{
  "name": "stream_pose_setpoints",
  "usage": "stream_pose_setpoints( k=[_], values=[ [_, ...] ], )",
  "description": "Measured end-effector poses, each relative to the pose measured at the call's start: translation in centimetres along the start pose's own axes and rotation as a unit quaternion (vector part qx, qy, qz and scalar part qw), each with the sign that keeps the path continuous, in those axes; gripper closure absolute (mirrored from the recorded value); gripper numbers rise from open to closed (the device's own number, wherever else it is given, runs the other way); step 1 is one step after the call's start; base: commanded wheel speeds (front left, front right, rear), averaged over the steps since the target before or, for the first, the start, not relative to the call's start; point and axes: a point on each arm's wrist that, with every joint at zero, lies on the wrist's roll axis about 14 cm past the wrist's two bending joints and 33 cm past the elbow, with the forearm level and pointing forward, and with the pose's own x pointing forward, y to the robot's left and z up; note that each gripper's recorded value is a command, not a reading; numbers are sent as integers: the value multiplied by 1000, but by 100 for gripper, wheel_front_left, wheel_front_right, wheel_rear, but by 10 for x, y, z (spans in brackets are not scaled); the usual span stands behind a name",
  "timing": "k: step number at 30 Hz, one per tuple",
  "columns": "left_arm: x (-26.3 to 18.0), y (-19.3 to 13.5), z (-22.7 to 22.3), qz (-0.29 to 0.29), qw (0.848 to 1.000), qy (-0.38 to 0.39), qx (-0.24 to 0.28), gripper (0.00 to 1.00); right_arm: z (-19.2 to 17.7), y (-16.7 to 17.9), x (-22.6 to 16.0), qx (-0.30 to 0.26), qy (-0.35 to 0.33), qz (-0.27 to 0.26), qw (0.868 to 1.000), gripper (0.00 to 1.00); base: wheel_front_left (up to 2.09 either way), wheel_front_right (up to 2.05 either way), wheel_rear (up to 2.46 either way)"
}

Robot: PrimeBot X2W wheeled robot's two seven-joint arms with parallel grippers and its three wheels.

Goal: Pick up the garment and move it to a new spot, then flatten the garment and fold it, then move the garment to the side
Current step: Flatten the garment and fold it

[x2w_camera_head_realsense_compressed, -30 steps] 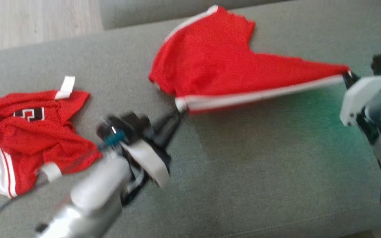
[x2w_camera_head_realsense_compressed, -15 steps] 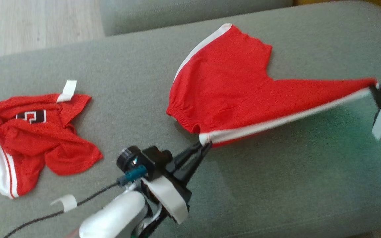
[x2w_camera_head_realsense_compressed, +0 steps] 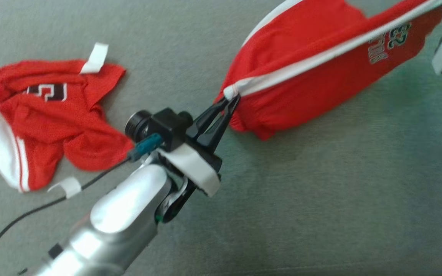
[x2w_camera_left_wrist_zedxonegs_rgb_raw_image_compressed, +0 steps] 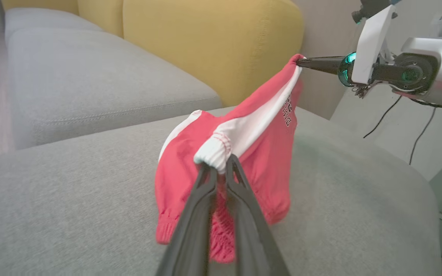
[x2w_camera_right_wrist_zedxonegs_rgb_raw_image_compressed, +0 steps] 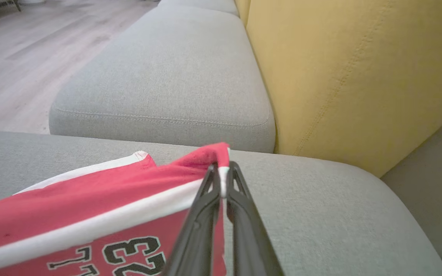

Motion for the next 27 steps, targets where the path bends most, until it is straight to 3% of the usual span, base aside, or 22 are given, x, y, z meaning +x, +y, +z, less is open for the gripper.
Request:
stream_pose_setpoints(
  k=[11,21,23,24,26,27],
  values=[
    [11,41,-20,36,999,12,-28,100,-18,62,83,-51,41,45,997,100,0,0,0],
    [15,61,-36,55,998,19,-39,100,-34,87,124,-53,51,59,996,100,0,0,0],
    [15,64,-38,59,997,21,-41,100,-35,89,128,-53,51,60,995,53,0,0,0],
    [15,65,-41,62,997,24,-41,100,-35,91,131,-44,47,60,996,0,0,0,0],
    [13,69,-43,68,997,26,-40,100,-35,90,132,-43,46,58,996,0,0,0,0],
    [12,71,-45,72,996,30,-39,72,-32,89,131,-42,42,56,997,0,0,0,0]
  ],
)
